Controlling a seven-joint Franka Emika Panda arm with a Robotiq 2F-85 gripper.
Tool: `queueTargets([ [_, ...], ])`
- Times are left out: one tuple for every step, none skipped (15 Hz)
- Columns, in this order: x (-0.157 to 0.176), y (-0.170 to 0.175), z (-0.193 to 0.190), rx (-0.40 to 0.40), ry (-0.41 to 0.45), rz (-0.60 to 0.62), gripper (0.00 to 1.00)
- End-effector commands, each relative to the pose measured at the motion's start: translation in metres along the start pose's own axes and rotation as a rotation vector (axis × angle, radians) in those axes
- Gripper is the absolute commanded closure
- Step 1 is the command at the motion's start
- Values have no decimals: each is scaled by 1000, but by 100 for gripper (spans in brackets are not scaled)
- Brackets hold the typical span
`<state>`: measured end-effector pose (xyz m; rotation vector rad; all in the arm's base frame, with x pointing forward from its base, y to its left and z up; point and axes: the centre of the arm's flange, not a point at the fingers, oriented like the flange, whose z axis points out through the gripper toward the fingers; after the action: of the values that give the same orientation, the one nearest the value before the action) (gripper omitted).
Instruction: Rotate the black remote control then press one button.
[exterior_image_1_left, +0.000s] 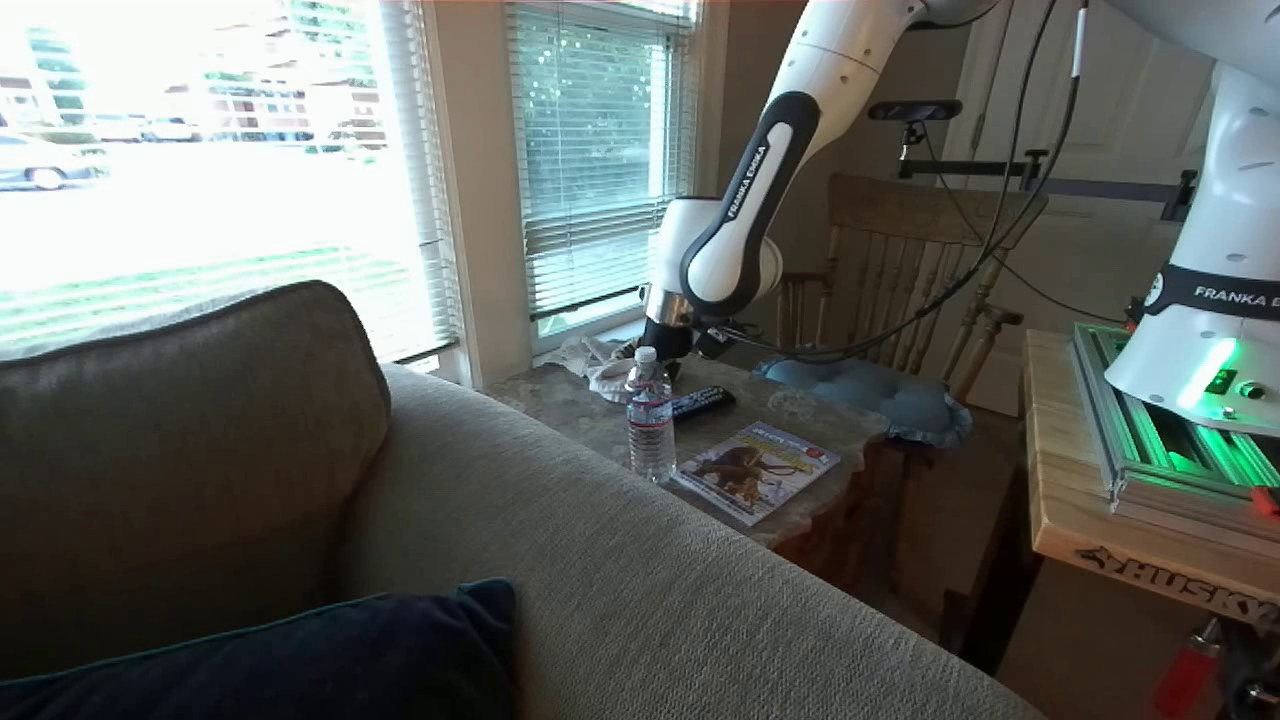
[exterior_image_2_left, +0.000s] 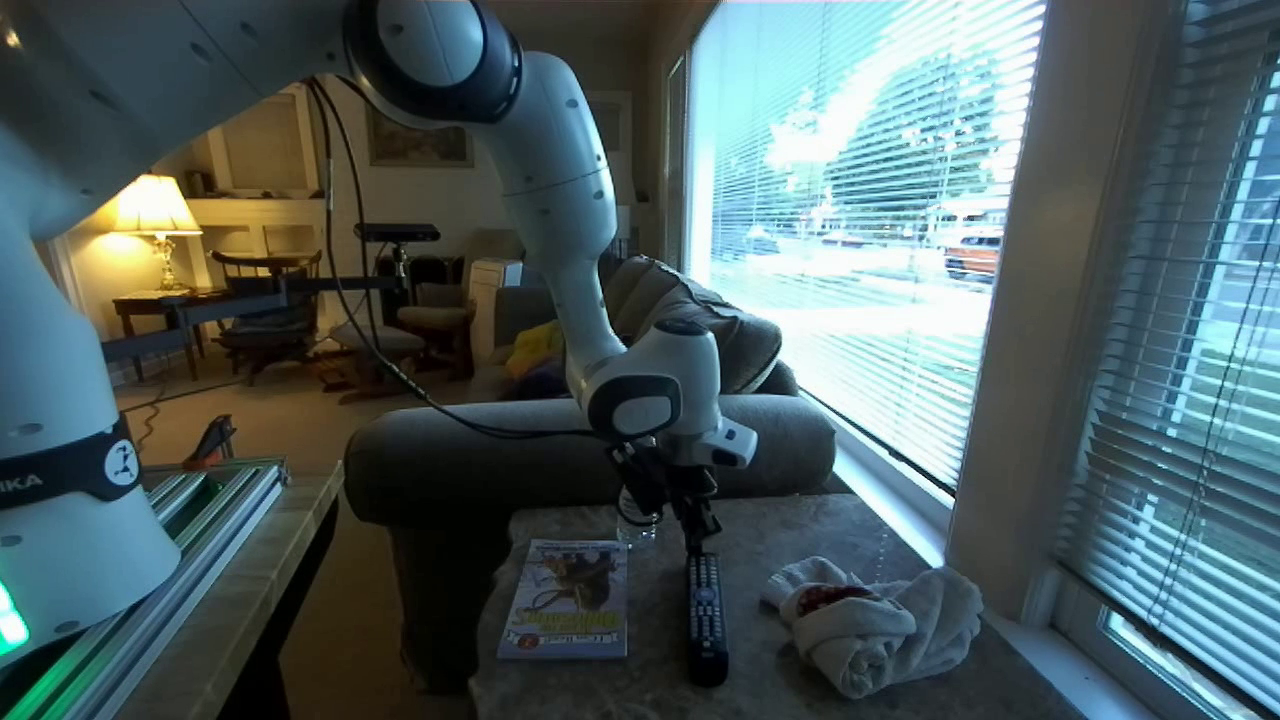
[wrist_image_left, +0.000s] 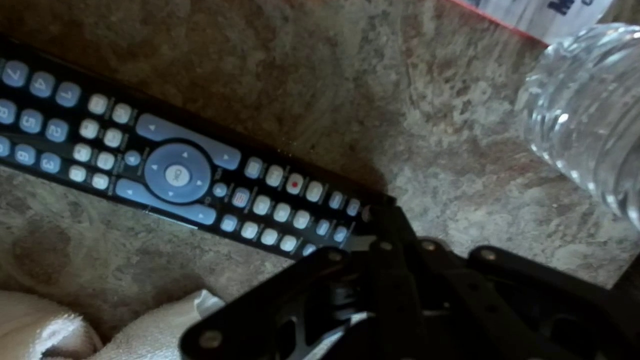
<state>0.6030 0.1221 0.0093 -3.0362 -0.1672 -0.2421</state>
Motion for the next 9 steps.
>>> queueTargets([
  [6,2,14,-7,0,-21,100],
  [7,2,16,-8,-2,-20,100],
  [8,3,17,-9,-4,-19,100],
  [9,3,18,-9,-5,-19,100],
  [10,4,19,-10,-5,-18,100],
  [11,4,20,-10,-6,-17,100],
  [12,5,20,-11,-8,-16,100],
  [13,5,21,-11,-10,-15,100],
  [13,6,22,-12,-12,-14,100],
])
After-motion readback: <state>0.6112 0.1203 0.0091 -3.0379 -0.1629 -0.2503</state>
